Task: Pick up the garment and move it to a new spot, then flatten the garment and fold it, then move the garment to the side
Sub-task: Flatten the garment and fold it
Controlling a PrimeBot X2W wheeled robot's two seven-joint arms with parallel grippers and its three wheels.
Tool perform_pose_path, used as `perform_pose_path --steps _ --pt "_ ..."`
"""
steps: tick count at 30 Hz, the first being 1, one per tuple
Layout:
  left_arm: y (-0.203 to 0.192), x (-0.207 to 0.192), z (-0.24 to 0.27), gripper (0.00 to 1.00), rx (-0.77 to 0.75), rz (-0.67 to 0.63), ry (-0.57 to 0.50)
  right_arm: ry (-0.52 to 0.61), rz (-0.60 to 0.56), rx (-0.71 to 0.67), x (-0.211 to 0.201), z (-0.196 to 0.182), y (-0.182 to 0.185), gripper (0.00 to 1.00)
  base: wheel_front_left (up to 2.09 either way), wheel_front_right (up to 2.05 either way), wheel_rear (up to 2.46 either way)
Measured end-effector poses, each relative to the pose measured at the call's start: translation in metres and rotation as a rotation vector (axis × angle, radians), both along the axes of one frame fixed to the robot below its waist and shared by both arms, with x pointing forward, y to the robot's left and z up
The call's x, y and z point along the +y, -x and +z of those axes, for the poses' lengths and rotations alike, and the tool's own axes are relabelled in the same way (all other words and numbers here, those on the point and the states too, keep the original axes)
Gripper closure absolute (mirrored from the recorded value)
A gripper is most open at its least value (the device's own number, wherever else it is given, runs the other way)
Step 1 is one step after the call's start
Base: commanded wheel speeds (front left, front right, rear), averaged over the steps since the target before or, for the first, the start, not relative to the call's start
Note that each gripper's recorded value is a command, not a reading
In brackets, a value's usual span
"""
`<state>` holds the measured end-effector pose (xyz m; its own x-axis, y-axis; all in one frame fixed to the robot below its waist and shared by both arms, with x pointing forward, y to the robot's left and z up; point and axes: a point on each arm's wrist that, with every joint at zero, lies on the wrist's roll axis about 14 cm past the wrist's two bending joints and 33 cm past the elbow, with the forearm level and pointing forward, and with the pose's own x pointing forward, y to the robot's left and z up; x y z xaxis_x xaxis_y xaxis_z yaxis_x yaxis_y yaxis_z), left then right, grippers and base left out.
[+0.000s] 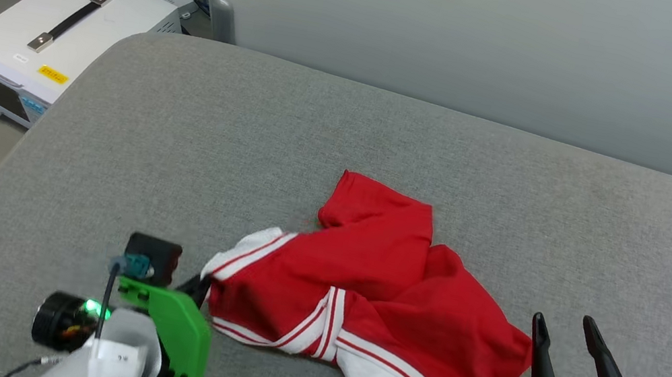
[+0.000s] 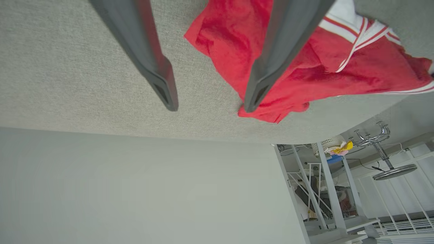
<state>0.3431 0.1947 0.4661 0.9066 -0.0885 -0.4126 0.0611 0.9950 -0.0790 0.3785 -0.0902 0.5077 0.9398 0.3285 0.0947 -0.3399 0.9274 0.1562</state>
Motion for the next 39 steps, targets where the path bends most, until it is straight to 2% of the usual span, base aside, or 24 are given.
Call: perform_pose_path --steps 4,5,6,7,10,13,16,20,25,28,36,39 --pt "0.026 -0.003 -0.045 1.00 0.162 -0.010 -0.006 0.004 -0.004 0.010 -0.002 -0.003 0.001 0.00 0.00 0.00 0.00" --pt "0.030 -0.003 -0.053 0.91 0.190 -0.006 -0.002 0.005 -0.006 0.012 -0.003 -0.004 0.001 0.00 0.00 0.00 0.00" --pt "0.035 -0.002 -0.062 0.63 0.226 -0.001 -0.003 0.006 -0.009 0.014 -0.004 -0.005 0.001 0.00 0.00 0.00 0.00" --pt "0.037 0.000 -0.069 0.00 0.248 0.005 -0.010 0.008 -0.011 0.017 -0.005 -0.006 0.001 0.00 0.00 0.00 0.00" --pt "0.040 0.008 -0.078 0.00 0.268 0.028 -0.029 0.013 -0.017 0.021 -0.008 -0.008 0.002 0.00 0.00 0.00 0.00" --pt "0.034 0.008 -0.074 0.00 0.216 0.048 -0.016 0.015 -0.021 0.020 -0.010 -0.007 0.002 0.00 0.00 0.00 0.00" --pt "0.025 0.006 -0.060 0.00 0.123 0.057 0.001 0.019 -0.021 0.015 -0.011 -0.006 0.002 0.00 0.00 0.00 0.00" --pt "0.006 0.005 -0.022 0.00 -0.089 0.060 0.021 0.035 0.003 0.028 -0.007 -0.009 0.005 0.00 0.00 0.00 0.00" --pt "-0.003 0.007 0.023 0.00 -0.338 0.070 0.034 0.091 0.112 0.208 0.010 -0.031 0.011 0.00 0.00 0.00 0.00" --pt "-0.003 0.008 0.035 0.00 -0.405 0.071 0.028 0.176 0.187 0.349 0.016 -0.048 0.016 0.00 0.00 0.00 0.00" --pt "0.001 0.016 0.040 0.00 -0.440 0.095 0.024 0.370 0.306 0.697 0.019 -0.082 0.008 0.00 0.00 0.00 0.00" --pt "0.002 0.019 0.037 0.00 -0.432 0.116 0.032 0.387 0.319 0.765 0.022 -0.091 0.003 0.00 0.00 0.00 0.00"
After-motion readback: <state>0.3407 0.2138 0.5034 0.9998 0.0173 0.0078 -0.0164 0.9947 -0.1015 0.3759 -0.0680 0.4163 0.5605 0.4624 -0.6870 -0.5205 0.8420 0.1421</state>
